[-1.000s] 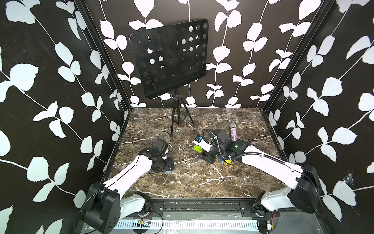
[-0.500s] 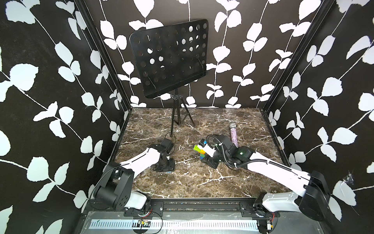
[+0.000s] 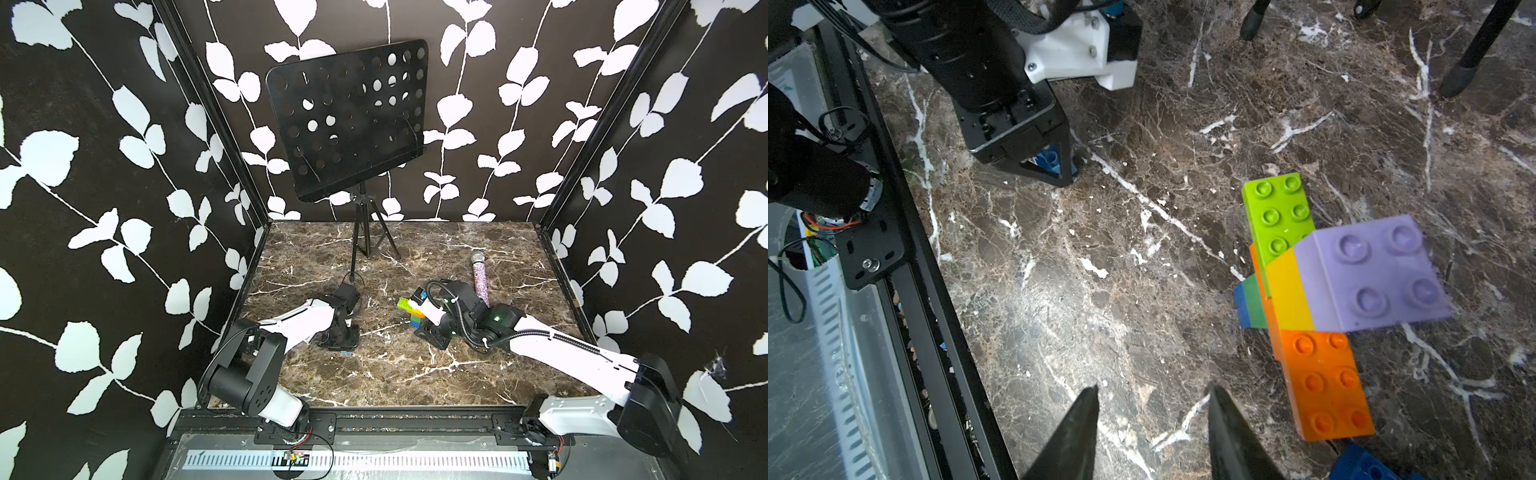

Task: Assemble a fork with lego
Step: Pick up the lego brick from the center of the board.

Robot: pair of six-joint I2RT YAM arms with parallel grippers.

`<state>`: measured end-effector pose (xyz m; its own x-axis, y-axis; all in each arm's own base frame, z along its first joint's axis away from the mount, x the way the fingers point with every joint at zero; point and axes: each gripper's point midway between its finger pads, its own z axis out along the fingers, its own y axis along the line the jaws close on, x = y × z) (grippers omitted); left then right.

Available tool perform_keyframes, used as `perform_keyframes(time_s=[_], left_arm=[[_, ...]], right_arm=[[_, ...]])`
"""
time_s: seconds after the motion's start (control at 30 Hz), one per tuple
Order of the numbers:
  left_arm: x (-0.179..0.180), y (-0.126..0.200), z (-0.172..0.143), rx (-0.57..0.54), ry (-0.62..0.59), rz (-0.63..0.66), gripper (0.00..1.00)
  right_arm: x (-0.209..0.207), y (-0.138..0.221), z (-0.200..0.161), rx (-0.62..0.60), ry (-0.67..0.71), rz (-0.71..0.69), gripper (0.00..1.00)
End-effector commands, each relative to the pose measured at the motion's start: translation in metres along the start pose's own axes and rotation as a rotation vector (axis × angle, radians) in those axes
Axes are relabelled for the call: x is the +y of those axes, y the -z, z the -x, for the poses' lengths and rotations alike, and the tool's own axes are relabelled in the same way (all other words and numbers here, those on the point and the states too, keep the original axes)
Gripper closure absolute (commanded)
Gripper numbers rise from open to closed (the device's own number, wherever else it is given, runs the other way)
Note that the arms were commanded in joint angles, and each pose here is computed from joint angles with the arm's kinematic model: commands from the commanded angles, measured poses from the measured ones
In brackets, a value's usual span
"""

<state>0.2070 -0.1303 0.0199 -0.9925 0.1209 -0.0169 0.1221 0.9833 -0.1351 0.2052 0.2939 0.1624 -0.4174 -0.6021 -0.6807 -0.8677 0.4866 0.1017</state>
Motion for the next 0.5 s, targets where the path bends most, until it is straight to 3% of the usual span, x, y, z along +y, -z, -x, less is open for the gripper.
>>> perform_keyframes(time_s=[0.0, 0.2, 0.37, 0.47], left_arm=[[-0.027, 0.017, 0.006, -0.042, -0.038, -0.140, 0.76], [-0.105, 0.089, 0.032, -0.212, -0.068, -0.670, 0.75], [-0.135, 0.133, 0.019, -0.175, -0.128, -0.899, 0.74], [-0.147, 0.155, 0.012, -0.169, -0.144, -1.019, 0.74]], right_arm=[[0.003, 0.007, 0.007, -0.040, -0.008, 0.000, 0.57], [0.024, 0.010, 0.016, -0.153, 0.036, 0.114, 0.54], [0.048, 0.015, 0.018, -0.307, 0.264, 0.219, 0.53], [0.049, 0.020, 0.020, -0.398, 0.406, 0.189, 0.51]])
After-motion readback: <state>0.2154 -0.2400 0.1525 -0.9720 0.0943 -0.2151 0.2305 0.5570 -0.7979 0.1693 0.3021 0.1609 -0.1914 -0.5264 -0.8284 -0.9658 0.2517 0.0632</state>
